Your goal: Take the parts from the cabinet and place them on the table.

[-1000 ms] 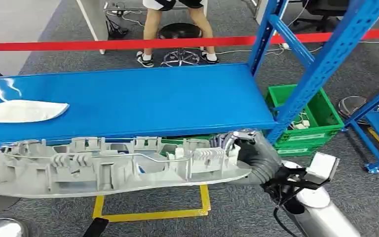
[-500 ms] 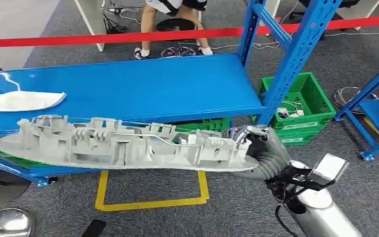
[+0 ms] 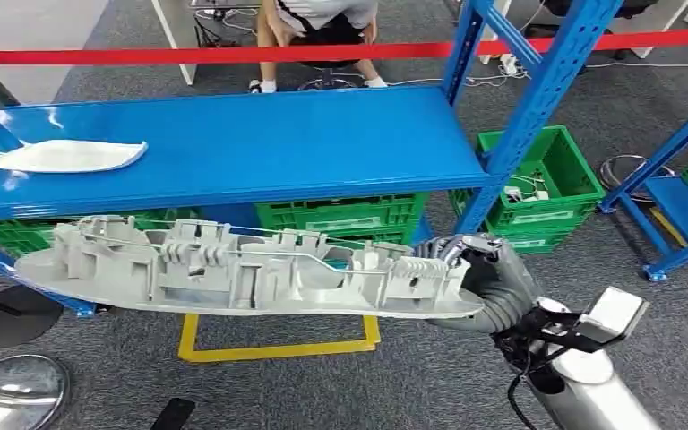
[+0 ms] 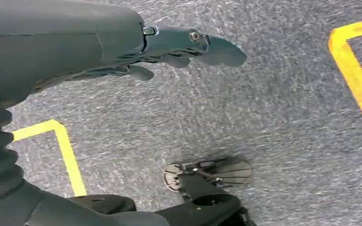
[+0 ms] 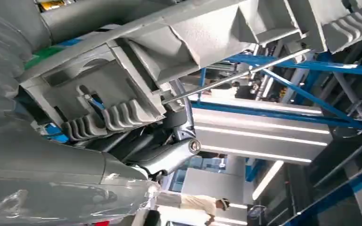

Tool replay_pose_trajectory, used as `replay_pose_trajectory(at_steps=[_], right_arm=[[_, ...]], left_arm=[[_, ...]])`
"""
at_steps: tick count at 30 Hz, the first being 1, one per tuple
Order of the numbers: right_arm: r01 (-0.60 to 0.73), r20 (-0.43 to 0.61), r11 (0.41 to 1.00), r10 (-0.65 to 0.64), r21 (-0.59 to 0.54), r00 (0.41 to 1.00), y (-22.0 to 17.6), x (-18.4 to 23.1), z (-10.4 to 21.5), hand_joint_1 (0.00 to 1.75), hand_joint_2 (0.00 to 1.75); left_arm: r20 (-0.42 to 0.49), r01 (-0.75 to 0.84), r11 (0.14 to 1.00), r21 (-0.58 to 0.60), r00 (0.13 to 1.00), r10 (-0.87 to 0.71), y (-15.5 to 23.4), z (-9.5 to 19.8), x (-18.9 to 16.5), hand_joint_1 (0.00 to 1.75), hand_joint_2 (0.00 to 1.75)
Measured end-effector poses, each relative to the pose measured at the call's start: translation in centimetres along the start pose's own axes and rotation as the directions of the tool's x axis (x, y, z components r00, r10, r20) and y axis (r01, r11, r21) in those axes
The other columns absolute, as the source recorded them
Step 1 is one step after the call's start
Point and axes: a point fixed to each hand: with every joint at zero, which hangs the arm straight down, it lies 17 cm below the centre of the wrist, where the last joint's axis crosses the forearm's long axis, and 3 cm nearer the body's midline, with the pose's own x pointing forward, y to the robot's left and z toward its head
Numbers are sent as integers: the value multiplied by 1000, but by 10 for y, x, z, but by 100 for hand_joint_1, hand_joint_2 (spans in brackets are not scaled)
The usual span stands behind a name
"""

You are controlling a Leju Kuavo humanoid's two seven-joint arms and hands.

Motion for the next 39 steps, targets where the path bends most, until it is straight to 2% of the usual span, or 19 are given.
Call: replay_pose_trajectory(at_steps=[13, 39], right_arm=[[10, -11, 1000, -10, 1, 1000, -1, -3, 9, 175, 175], [-51, 5, 998, 51, -33, 999, -22, 4, 9, 175, 175]], left_arm=[[-9, 7, 1000, -1, 1000, -7, -1, 3, -6, 0, 175], [13, 19, 999, -29, 1000, -19, -18, 6, -2, 0, 175]])
